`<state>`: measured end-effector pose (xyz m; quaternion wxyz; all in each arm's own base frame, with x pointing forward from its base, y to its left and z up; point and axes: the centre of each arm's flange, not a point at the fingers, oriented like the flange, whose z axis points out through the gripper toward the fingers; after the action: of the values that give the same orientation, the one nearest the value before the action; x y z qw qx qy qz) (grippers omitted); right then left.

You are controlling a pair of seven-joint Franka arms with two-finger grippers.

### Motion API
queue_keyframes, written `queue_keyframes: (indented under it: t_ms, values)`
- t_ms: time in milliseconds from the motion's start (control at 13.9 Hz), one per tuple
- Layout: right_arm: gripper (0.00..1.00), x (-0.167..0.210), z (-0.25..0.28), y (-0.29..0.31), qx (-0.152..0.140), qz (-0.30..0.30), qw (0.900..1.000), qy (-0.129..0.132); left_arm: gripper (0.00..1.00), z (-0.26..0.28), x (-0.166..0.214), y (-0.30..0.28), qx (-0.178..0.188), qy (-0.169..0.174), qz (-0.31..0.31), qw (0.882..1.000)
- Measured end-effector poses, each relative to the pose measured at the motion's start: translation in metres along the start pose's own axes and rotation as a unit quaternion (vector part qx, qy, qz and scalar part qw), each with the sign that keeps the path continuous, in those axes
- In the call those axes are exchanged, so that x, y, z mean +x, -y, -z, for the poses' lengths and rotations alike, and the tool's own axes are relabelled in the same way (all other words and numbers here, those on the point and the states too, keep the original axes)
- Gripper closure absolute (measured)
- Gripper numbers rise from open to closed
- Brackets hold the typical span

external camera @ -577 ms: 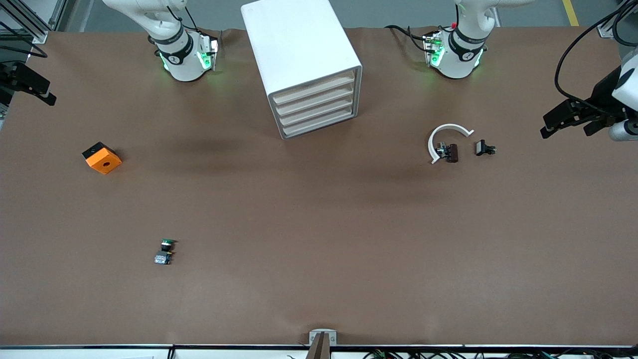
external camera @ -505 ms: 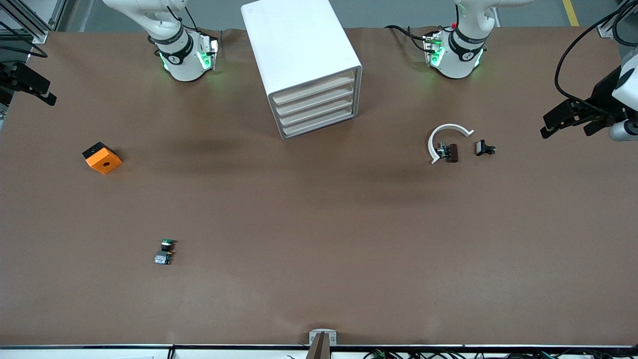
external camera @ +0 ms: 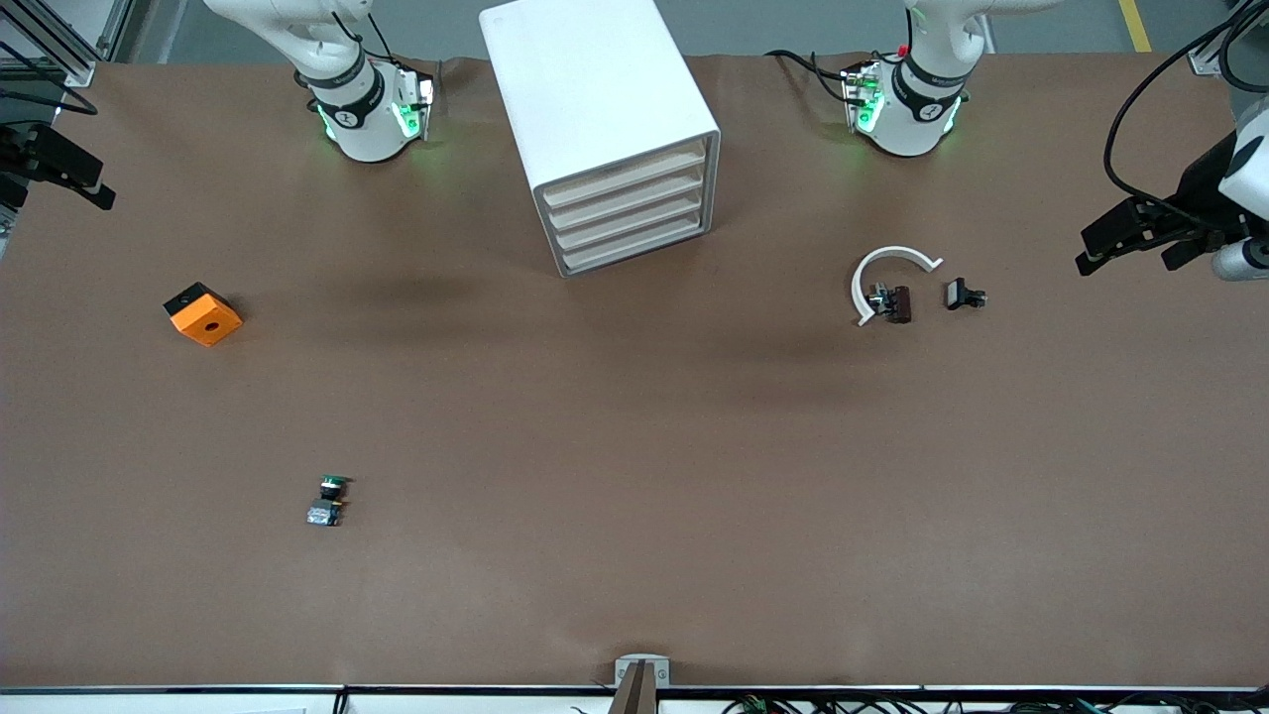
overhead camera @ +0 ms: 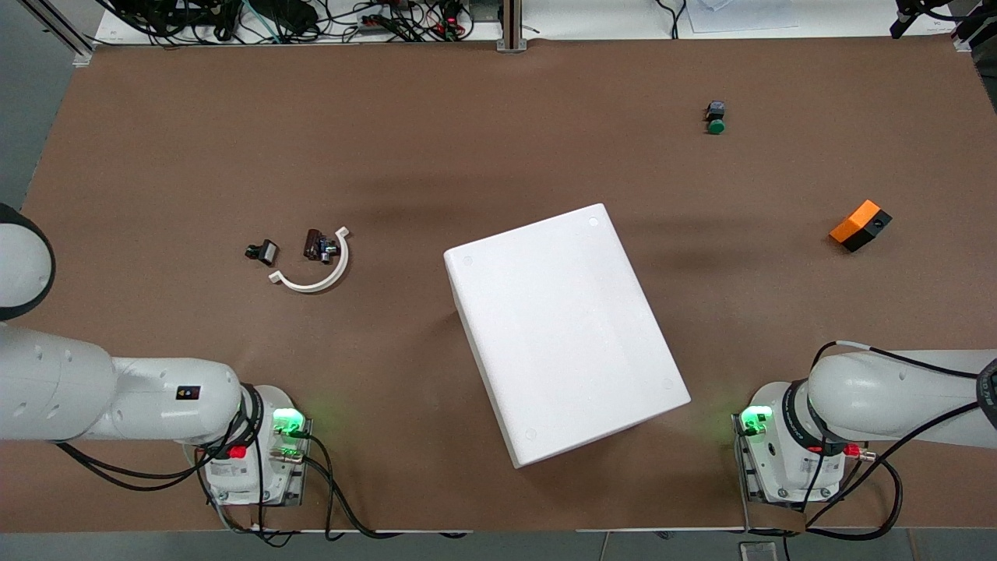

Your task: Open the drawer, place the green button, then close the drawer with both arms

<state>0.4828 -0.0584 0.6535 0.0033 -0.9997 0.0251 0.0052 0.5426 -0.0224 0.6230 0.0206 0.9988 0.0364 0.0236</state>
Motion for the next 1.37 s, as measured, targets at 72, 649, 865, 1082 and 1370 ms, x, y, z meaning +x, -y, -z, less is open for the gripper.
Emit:
queue_keyframes:
  t_ms: [72, 649, 865, 1082, 1370]
  values:
    - [0.00, 0.000, 0.000, 0.000, 0.000, 0.000, 1.000, 0.000, 0.00, 0.000, 0.000, 0.000, 0.000, 0.000, 0.006, 1.000]
    - [0.00, 0.000, 0.000, 0.002, 0.009, 0.001, 1.000, 0.000, 0.00, -0.021, -0.006, -0.014, 0.017, 0.054, 0.177, 0.983]
    - [0.00, 0.000, 0.000, 0.003, 0.009, 0.001, 1.000, 0.000, 0.00, -0.063, 0.005, -0.043, 0.028, 0.091, 0.164, 0.982]
    - [0.00, 0.000, 0.000, 0.003, 0.009, 0.001, 1.000, 0.000, 0.00, -0.122, 0.016, -0.074, 0.045, 0.136, 0.173, 0.975]
    - [0.00, 0.000, 0.000, 0.003, 0.009, 0.001, 1.000, 0.000, 0.00, -0.202, 0.035, -0.126, 0.072, 0.176, 0.219, 0.957]
